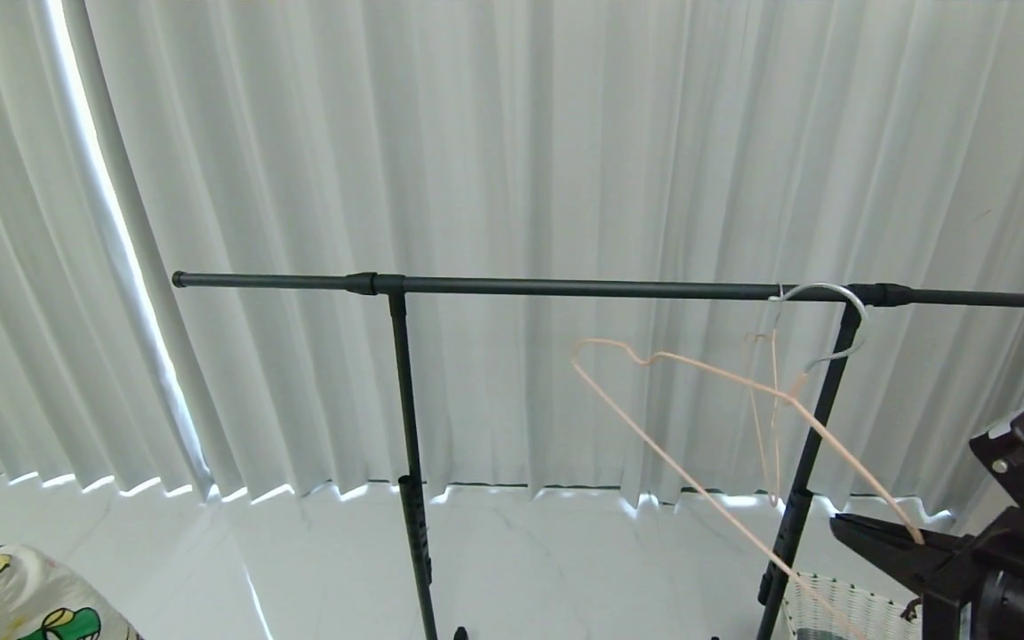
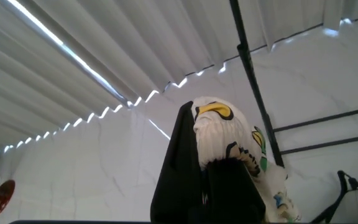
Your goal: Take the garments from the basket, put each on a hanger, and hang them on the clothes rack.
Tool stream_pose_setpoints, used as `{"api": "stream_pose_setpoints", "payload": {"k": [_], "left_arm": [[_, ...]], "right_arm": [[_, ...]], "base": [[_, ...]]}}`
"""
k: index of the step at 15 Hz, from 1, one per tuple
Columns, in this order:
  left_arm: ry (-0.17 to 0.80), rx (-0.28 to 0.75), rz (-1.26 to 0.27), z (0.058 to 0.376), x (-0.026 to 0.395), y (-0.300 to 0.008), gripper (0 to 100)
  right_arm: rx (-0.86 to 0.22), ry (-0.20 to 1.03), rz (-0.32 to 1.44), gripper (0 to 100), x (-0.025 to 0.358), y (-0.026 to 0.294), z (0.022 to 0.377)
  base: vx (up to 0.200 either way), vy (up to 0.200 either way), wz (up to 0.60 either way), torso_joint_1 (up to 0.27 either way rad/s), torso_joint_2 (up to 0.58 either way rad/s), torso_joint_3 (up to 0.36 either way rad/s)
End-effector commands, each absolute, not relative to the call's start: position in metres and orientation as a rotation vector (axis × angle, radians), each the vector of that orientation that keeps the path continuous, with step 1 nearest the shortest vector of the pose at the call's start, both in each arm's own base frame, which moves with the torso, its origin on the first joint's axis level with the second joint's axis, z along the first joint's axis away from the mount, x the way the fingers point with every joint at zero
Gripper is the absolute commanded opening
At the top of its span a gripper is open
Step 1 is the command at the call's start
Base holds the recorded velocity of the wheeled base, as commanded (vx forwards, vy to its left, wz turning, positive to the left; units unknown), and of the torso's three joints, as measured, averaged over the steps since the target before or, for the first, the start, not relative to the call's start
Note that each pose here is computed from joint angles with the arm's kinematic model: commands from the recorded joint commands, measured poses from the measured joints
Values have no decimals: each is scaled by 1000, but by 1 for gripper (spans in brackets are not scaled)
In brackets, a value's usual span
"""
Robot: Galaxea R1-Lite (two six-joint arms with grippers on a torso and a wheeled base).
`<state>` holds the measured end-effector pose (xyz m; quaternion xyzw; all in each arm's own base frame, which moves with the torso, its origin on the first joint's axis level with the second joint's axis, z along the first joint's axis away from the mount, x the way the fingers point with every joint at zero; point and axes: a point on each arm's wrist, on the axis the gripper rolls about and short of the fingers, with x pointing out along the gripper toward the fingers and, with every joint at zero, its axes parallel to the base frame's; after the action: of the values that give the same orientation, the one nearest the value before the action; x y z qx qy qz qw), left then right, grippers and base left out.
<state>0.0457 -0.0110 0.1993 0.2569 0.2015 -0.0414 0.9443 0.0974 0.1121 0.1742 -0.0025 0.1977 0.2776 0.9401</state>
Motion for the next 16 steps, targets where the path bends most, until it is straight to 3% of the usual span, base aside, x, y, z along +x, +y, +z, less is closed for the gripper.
{"api": "stream_pose_setpoints", "payload": {"k": [1,5,7,11,16], "left_arm": [[450,533,-97,214,71,-23,0],[596,378,-49,224,139,-55,0],[662,258,63,222,191,-77,0],[701,241,156,210,237,-96,0],[691,204,225,206,253,-106,0]], "right_arm": [[4,437,700,0,91,143,166],[55,436,819,0,86,184,156],[52,442,892,0,73,192,155],[70,432,971,0,57,193,161],[51,470,1028,0,56,198,156]], "base": [[0,0,0,0,0,0],[0,0,0,0,0,0],[0,0,0,0,0,0],[0,0,0,0,0,0],[0,0,0,0,0,0]]}}
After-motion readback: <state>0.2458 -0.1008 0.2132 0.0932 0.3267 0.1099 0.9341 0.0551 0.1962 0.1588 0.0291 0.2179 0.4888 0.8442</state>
